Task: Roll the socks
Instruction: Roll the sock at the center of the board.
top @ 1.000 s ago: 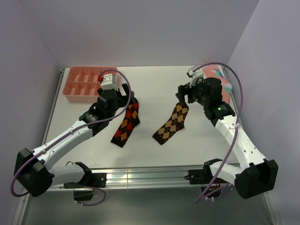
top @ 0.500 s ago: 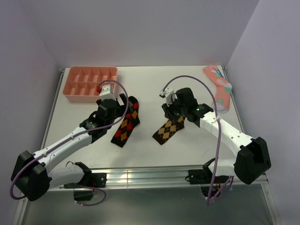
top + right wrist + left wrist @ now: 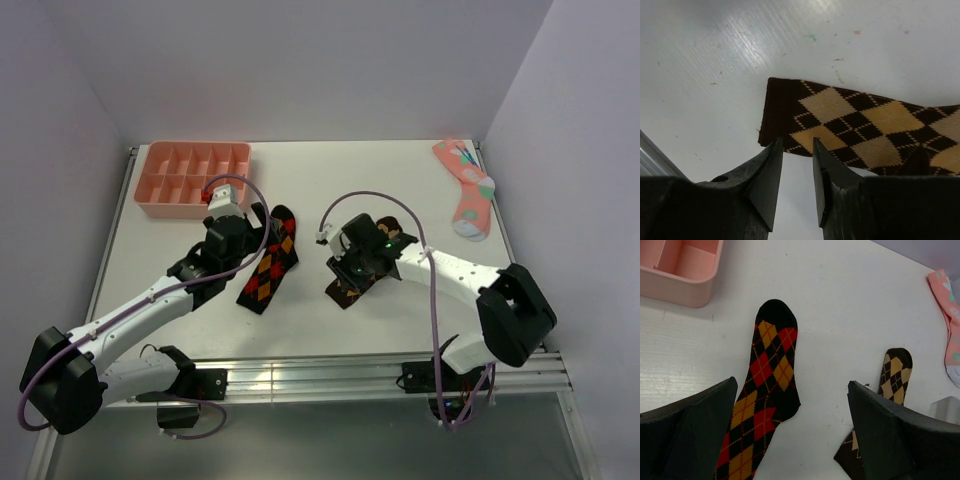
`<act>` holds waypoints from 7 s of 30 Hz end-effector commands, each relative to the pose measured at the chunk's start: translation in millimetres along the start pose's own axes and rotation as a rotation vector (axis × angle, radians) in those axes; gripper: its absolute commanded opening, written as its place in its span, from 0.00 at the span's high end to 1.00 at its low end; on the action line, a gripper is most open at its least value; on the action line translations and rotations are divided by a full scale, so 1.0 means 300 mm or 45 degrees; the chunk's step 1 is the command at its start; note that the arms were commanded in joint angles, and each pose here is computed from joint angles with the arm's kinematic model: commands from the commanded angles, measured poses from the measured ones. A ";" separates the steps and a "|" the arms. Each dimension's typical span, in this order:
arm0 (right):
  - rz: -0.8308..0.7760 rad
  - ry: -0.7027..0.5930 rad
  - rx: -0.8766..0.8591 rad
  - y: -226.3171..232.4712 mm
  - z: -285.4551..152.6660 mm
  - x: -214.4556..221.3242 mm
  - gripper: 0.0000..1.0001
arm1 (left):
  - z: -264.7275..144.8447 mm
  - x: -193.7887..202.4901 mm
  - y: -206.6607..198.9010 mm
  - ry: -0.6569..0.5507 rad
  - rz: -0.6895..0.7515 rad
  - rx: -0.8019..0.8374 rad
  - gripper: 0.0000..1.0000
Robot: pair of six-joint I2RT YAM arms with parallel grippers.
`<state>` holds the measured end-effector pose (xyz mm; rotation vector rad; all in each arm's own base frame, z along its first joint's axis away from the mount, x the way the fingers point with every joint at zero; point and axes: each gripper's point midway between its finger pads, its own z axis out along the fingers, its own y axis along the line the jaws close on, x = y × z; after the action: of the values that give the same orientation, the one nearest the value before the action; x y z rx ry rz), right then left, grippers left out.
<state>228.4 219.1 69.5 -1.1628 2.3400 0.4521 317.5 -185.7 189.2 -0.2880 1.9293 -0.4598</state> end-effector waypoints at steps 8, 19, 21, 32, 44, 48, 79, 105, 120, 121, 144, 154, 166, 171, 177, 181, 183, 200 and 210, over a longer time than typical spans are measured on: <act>0.008 0.123 -0.047 0.089 0.086 0.000 0.65 | -0.006 -0.073 0.000 -0.084 -0.022 -0.024 0.01; -0.014 0.139 -0.004 0.101 0.132 -0.002 0.64 | 0.002 -0.109 0.068 -0.105 -0.060 -0.040 0.00; -0.021 0.140 0.004 0.102 0.135 -0.004 0.64 | 0.002 -0.109 0.073 -0.106 -0.063 -0.039 0.01; -0.044 0.176 0.047 0.095 0.161 0.009 0.62 | 0.012 -0.105 0.100 -0.103 -0.072 -0.041 0.01; -0.053 0.272 0.126 0.060 0.188 0.045 0.55 | 0.027 -0.112 0.112 -0.099 -0.066 -0.042 0.00; -0.048 0.307 0.151 0.049 0.200 0.054 0.58 | 0.029 -0.117 0.113 -0.101 -0.073 -0.037 0.01; -0.420 -0.129 0.086 0.015 0.187 -0.228 0.88 | -0.016 -0.132 0.182 -0.223 -0.272 -0.111 0.04; 0.117 0.324 -0.451 -0.012 0.079 0.111 0.94 | 0.062 0.177 -0.191 0.055 0.049 0.578 0.50; 0.329 0.383 -0.645 -0.037 0.073 0.155 0.95 | 0.011 0.455 -0.418 0.288 0.322 1.151 0.80; 0.335 0.386 -0.651 -0.037 0.069 0.157 0.95 | -0.003 0.478 -0.428 0.322 0.338 1.190 0.80; 0.430 0.369 -0.714 -0.060 0.047 0.141 0.95 | -0.022 0.772 -0.469 0.629 0.658 1.205 0.65; 0.441 0.371 -0.720 -0.067 0.047 0.151 0.96 | 0.009 0.786 -0.487 0.622 0.706 1.168 0.63; 0.443 0.372 -0.729 -0.066 0.040 0.151 0.96 | 0.037 0.800 -0.467 0.614 0.770 1.096 0.58; 0.446 0.374 -0.729 -0.069 0.042 0.148 0.97 | 0.034 0.815 -0.467 0.633 0.778 1.104 0.58; 0.452 0.374 -0.733 -0.069 0.045 0.146 0.97 | 0.037 0.829 -0.464 0.647 0.786 1.094 0.58; 0.450 0.378 -0.729 -0.070 0.048 0.151 0.97 | 0.040 0.824 -0.472 0.636 0.783 1.092 0.59; 0.448 0.379 -0.725 -0.070 0.048 0.154 0.97 | 0.046 0.824 -0.473 0.632 0.781 1.086 0.61; 0.431 0.323 -0.583 -0.111 0.070 0.161 0.81 | 0.033 0.837 -0.488 0.704 0.769 1.100 1.00; 0.401 0.115 -0.380 -0.201 0.005 0.092 0.56 | 0.033 0.823 -0.476 0.794 0.790 0.999 1.00</act>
<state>240.4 171.7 36.7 -0.9982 2.7004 0.9871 228.5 -411.3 36.1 1.0302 2.0886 -0.9073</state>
